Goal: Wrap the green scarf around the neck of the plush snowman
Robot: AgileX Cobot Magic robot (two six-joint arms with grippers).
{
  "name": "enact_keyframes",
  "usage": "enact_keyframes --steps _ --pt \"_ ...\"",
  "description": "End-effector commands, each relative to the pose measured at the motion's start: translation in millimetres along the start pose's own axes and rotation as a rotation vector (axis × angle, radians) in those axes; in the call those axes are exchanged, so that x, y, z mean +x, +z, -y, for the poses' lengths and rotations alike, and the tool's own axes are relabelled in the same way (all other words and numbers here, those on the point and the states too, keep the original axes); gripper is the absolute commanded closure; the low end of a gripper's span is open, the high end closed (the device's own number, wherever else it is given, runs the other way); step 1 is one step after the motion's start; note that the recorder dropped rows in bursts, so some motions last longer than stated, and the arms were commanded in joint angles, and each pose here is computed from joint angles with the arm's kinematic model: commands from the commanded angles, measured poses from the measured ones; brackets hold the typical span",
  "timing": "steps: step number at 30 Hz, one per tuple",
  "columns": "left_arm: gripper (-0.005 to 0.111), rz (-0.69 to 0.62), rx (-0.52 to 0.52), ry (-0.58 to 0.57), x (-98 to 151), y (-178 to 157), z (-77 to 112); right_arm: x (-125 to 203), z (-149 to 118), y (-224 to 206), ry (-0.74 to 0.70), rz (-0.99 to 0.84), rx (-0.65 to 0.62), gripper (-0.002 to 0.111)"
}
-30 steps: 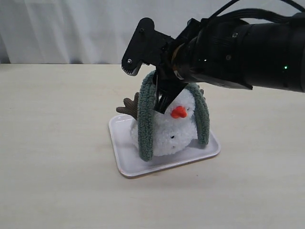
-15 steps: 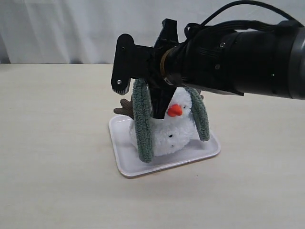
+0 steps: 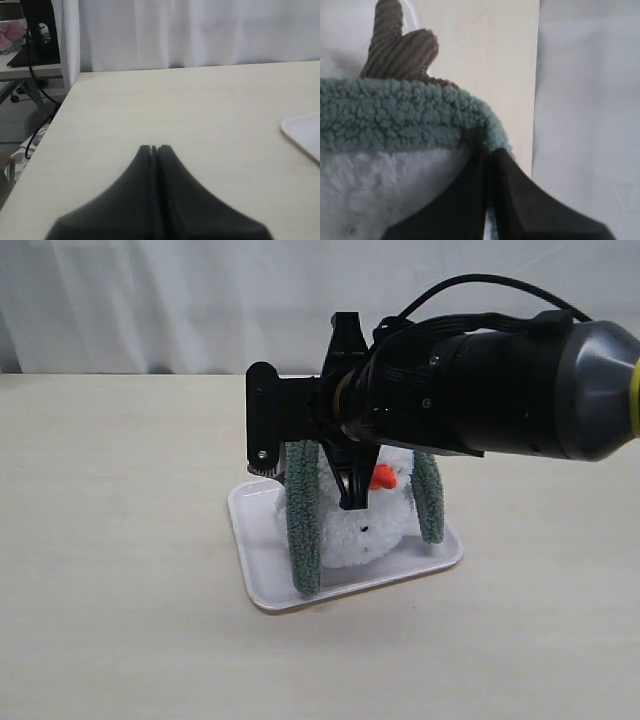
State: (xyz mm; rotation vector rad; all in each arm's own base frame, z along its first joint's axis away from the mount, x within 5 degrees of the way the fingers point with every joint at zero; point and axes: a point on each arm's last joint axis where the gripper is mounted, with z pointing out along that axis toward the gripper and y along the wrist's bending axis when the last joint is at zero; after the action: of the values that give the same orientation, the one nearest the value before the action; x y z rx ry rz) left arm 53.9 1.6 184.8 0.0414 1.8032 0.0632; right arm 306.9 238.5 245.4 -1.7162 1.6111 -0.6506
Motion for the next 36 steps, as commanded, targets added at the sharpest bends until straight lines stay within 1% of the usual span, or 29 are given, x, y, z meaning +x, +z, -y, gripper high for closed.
enact_keyframes --steps 1,7,8,13,15,17,23,25,31,32,33,36 --pt "0.107 0.013 0.004 -0.001 -1 0 0.3 0 -3 1 0.02 -0.004 -0.024 0.104" --pt "0.107 0.013 0.004 -0.001 -1 0 0.3 -1 -6 1 0.033 0.004 -0.055 0.102" --pt "0.107 0.013 0.004 -0.001 -1 0 0.3 -1 -6 1 0.039 0.004 -0.055 0.1" --pt "0.107 0.013 0.004 -0.001 -1 0 0.3 1 -6 1 0.039 -0.018 -0.059 0.075" --pt "0.107 0.013 0.004 -0.001 -1 0 0.3 2 -4 -1 0.044 -0.031 -0.057 0.067" --pt "0.107 0.013 0.004 -0.001 -1 0 0.3 3 -1 -5 0.071 -0.028 -0.047 0.065" --pt "0.107 0.013 0.004 -0.001 -1 0 0.3 6 13 -26 0.17 0.005 -0.002 0.065" --pt "0.107 0.013 0.004 -0.001 -1 0 0.3 7 17 -34 0.233 0.023 0.005 0.065" --pt "0.107 0.013 0.004 -0.001 -1 0 0.3 5 28 -56 0.543 0.128 0.019 0.065" --pt "0.107 0.013 0.004 -0.001 -1 0 0.3 4 31 -57 0.611 0.133 0.019 0.066" --pt "0.107 0.013 0.004 -0.001 -1 0 0.3 4 33 -58 0.683 0.125 0.014 0.071" --pt "0.107 0.013 0.004 -0.001 -1 0 0.3 -2 39 -55 0.824 0.087 -0.038 0.09"
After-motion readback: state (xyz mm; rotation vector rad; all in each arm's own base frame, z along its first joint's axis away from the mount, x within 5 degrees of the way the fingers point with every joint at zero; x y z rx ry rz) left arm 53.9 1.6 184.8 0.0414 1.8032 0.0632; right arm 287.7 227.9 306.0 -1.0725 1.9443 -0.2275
